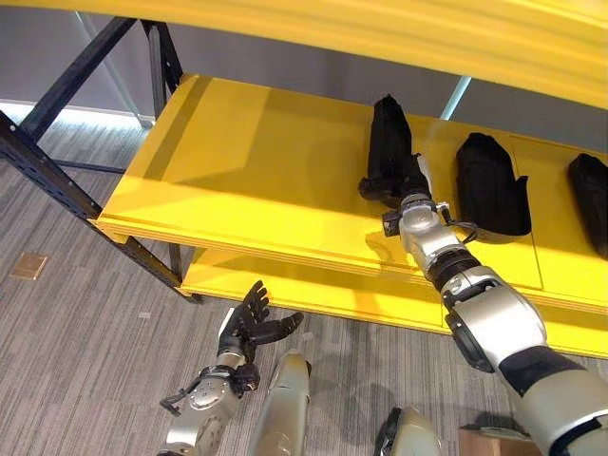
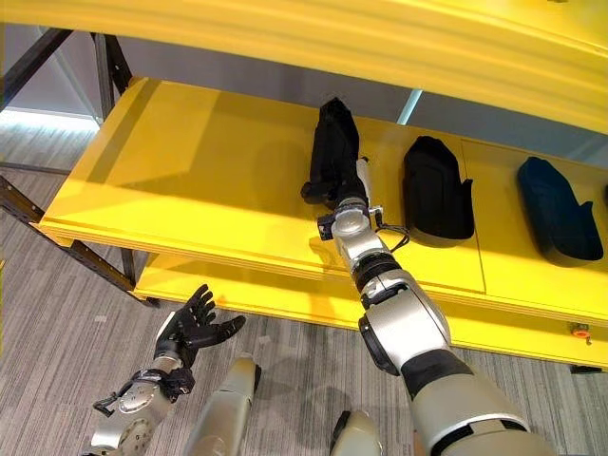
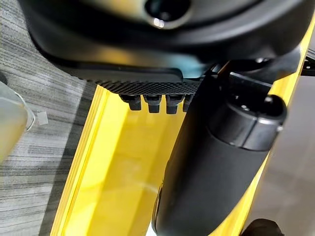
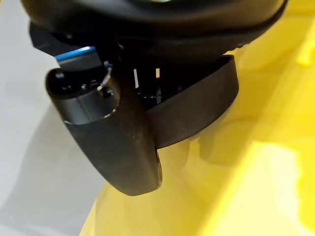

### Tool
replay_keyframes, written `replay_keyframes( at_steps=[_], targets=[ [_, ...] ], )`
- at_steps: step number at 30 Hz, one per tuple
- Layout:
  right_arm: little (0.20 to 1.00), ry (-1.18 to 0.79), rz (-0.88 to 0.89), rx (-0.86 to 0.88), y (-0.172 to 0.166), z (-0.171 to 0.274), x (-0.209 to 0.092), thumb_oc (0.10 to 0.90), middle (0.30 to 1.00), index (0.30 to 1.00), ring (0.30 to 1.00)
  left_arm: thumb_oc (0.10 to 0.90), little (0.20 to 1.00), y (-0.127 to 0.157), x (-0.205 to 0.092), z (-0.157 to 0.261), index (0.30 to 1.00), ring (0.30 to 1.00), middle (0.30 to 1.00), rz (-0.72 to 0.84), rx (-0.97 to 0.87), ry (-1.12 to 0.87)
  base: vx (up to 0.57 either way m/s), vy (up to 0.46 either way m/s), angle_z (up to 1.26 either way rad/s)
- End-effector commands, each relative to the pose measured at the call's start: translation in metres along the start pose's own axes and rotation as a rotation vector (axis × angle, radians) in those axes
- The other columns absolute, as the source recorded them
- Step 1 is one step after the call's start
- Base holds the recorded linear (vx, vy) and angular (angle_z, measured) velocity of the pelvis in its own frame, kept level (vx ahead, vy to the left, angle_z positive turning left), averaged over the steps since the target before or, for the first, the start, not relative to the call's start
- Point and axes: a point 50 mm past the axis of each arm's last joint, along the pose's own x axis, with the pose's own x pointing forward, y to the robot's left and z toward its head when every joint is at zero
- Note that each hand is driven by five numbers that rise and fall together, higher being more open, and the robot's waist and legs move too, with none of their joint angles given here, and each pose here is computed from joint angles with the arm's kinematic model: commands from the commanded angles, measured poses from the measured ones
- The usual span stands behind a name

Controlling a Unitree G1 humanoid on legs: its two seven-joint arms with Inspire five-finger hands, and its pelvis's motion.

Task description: Move parts from the plastic box to the shelf.

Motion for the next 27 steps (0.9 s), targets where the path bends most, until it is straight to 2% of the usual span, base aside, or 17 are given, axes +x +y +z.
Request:
replay_keyframes(
  at_steps=[1,5,17,23,27],
  targets=[
    [0.3,0.244,-0.006,0.033,-0.002,-0.067,-0.011,0.4,0.3,0.3,0.3,0.9,1.0,-0.026,0.01,0.041,1.0,1.0,1.0,-0.161,0.037,-0.187,-0.01,-0.018,0.07],
    [0.3,0.32,-0.021,0.056,-0.005,-0.09,-0.017,0.4,0.3,0.3,0.3,0.9,1.0,-0.031,0.01,0.038,1.0,1.0,1.0,-0.204,0.043,-0.179,0.05,-0.029,0.19],
    [0.3,0.368,-0.069,0.071,-0.024,-0.106,-0.019,0.4,0.3,0.3,0.3,0.9,1.0,-0.03,0.006,0.031,1.0,1.0,1.0,-0.243,0.057,-0.145,0.0,-0.005,0.03],
    [0.3,0.452,-0.022,0.03,-0.006,-0.138,-0.037,0.4,0.3,0.3,0.3,0.9,1.0,-0.035,0.004,0.029,1.0,1.0,1.0,-0.267,0.041,-0.141,0.0,0.002,0.03],
    [0.3,0.435,-0.017,-0.005,-0.008,-0.136,-0.035,0.4,0.3,0.3,0.3,0.9,1.0,-0.035,0.003,0.027,1.0,1.0,1.0,-0.274,0.038,-0.141,0.0,0.0,0.0]
  ],
)
